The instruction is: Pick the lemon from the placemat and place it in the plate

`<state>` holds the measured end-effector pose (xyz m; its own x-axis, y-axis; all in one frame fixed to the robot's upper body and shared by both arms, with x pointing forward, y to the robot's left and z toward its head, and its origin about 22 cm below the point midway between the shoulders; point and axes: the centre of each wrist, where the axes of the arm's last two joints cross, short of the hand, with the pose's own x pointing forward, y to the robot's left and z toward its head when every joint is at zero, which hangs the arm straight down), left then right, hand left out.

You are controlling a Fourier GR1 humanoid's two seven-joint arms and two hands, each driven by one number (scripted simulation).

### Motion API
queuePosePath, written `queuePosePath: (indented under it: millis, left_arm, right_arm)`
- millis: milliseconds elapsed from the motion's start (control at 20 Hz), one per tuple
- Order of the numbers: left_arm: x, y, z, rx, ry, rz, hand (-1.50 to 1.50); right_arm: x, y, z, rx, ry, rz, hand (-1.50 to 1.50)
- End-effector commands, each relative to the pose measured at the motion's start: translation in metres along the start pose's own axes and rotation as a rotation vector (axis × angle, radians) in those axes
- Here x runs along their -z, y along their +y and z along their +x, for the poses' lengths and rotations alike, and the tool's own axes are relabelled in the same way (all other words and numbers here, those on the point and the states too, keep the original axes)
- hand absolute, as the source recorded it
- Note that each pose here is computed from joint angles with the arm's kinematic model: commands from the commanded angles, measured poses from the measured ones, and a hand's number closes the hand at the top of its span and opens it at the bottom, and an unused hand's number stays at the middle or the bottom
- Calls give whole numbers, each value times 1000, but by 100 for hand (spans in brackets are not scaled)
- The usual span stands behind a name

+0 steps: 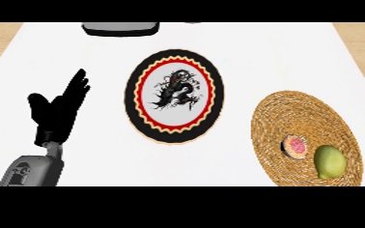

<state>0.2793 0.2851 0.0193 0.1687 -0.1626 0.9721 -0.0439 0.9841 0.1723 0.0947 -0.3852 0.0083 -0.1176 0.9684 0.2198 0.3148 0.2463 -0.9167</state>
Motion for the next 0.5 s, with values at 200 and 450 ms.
queuePosePath:
  millis: [200,450]
  left_arm:
    - [4,6,9,0,4,0,0]
    - [10,2,7,11,-2,-1,0]
  right_arm:
    - [10,2,10,-99,87,105,-150]
    - [32,18,30,-87,118,136,-150]
